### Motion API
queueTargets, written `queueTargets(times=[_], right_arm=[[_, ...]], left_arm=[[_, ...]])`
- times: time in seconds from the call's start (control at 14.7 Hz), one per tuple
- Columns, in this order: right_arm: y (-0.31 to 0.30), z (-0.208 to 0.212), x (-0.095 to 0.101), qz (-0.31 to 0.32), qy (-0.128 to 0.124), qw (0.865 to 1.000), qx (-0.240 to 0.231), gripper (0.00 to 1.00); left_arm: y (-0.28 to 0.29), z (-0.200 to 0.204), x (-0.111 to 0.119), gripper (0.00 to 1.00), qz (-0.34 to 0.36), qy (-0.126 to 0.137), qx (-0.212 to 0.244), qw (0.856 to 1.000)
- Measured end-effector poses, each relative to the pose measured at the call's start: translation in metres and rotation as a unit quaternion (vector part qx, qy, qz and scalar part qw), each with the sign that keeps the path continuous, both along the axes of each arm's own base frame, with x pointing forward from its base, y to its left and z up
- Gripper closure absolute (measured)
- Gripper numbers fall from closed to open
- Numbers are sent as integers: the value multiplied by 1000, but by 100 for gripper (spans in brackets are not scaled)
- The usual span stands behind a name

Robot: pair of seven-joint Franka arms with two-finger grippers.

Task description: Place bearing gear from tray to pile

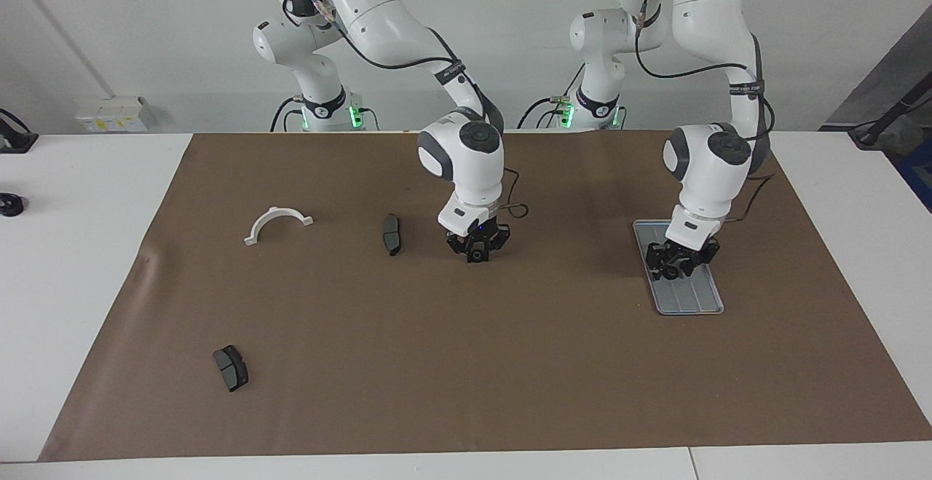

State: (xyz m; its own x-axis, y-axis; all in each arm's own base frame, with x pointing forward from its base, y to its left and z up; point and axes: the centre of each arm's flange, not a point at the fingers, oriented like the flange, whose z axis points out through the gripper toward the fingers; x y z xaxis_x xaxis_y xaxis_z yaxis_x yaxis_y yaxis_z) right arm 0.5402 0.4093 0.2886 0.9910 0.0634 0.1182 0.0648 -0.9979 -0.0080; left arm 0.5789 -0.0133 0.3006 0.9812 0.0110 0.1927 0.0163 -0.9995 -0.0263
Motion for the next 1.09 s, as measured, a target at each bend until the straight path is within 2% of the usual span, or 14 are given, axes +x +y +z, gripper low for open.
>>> queueTargets(times=[0.2,0.41,0.48,0.55,0.61,0.82,1.02,1.09], right_arm=[[-8,3,7,-9,-1,1000,-2,65],[-56,46,39,-47,-5,999,-7,65],[-82,66,50,-51,-4,999,-11,65],[-112,84,60,-51,-1,999,-16,65],[-141,98,68,-49,2,999,-21,65],[-229,111,88,-25,13,999,-34,65],[-320,85,92,12,41,998,-46,65],[-347,75,91,20,43,998,-46,65]], left_arm=[[0,-1,-1,37,2,1,-2,1000],[0,-1,-1,41,4,1,-3,1000],[-1,-1,-1,48,4,1,-4,1000],[-2,1,-1,59,3,0,-5,1000],[-3,2,-1,66,2,1,-5,1000],[-4,12,-2,66,2,4,-5,1000],[-17,38,0,66,2,6,-6,1000],[-30,49,0,66,3,5,-8,1000]])
